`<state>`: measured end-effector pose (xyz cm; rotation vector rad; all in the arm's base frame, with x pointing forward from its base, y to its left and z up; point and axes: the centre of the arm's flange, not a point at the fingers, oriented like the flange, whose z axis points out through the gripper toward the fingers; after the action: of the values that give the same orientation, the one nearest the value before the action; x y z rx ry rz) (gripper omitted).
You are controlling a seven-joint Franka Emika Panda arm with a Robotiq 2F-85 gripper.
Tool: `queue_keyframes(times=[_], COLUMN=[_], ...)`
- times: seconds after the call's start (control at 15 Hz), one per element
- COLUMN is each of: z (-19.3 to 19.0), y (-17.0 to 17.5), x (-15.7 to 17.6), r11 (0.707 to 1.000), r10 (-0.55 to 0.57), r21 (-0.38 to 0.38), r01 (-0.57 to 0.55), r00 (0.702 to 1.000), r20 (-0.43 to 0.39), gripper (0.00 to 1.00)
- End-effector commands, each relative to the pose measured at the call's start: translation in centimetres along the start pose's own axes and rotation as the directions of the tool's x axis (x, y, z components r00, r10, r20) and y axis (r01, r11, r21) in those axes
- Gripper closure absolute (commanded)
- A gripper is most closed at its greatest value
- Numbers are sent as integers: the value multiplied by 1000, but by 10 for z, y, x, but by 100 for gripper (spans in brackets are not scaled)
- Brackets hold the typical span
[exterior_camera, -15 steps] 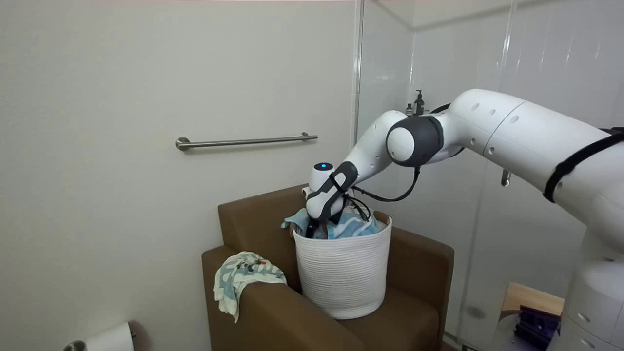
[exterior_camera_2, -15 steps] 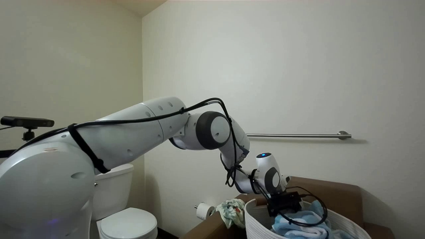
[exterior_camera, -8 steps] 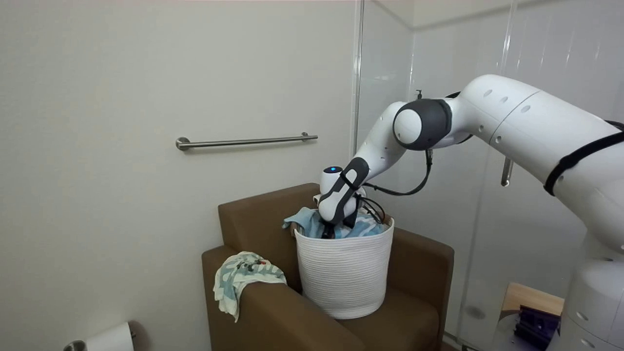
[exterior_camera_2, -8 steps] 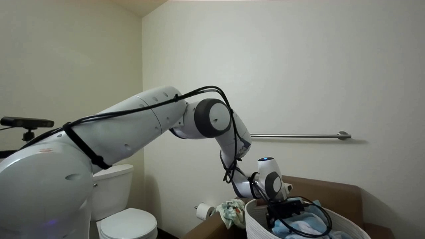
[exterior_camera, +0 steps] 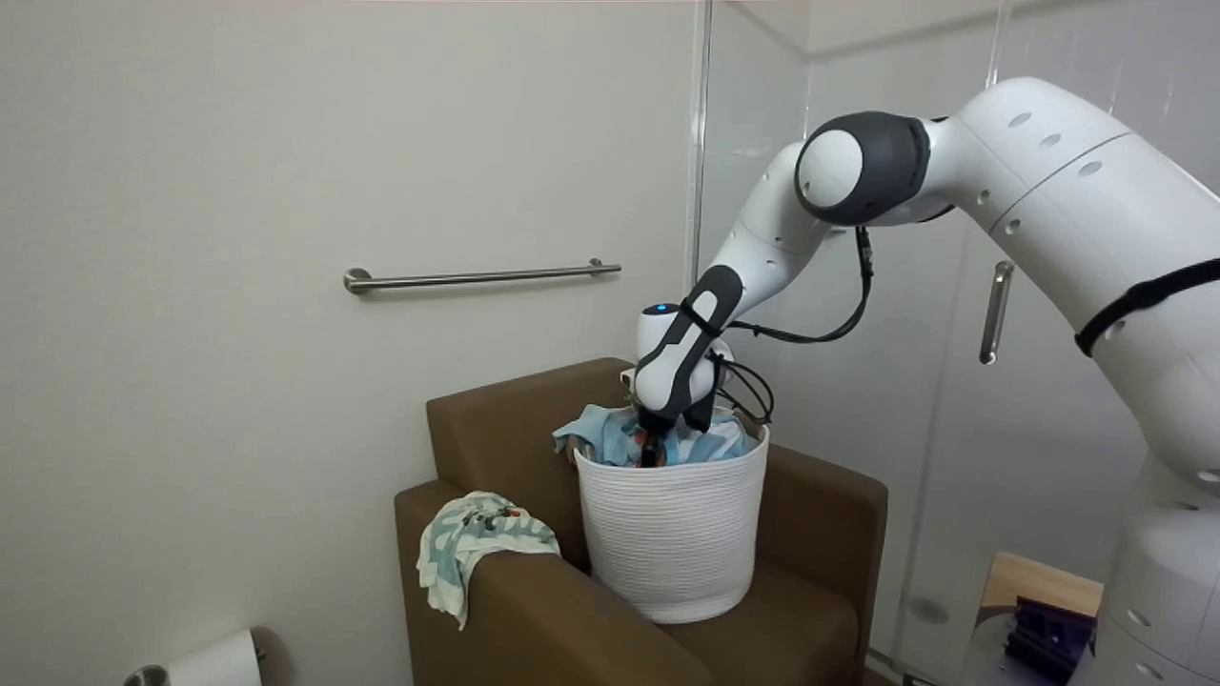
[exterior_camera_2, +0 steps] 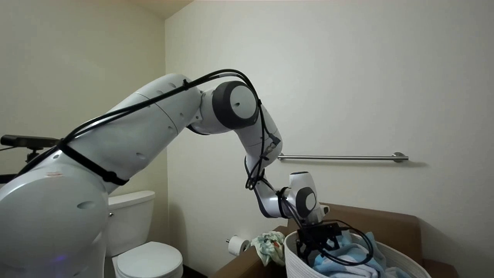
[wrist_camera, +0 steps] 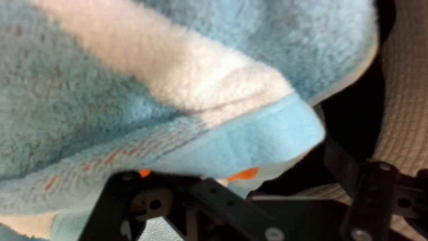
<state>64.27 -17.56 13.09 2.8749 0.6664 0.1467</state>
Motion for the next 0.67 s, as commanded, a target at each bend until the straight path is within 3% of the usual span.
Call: queue_keyframes(times=[0.0, 0.6], z=[-39, -95], y=[-29, -37], x=[-22, 7], r11=[1000, 993], r10=[17, 71], r21=[-1, -88], r01=[-17, -79], r00=[1000, 994], r20=[8, -88], gripper=[0, 0])
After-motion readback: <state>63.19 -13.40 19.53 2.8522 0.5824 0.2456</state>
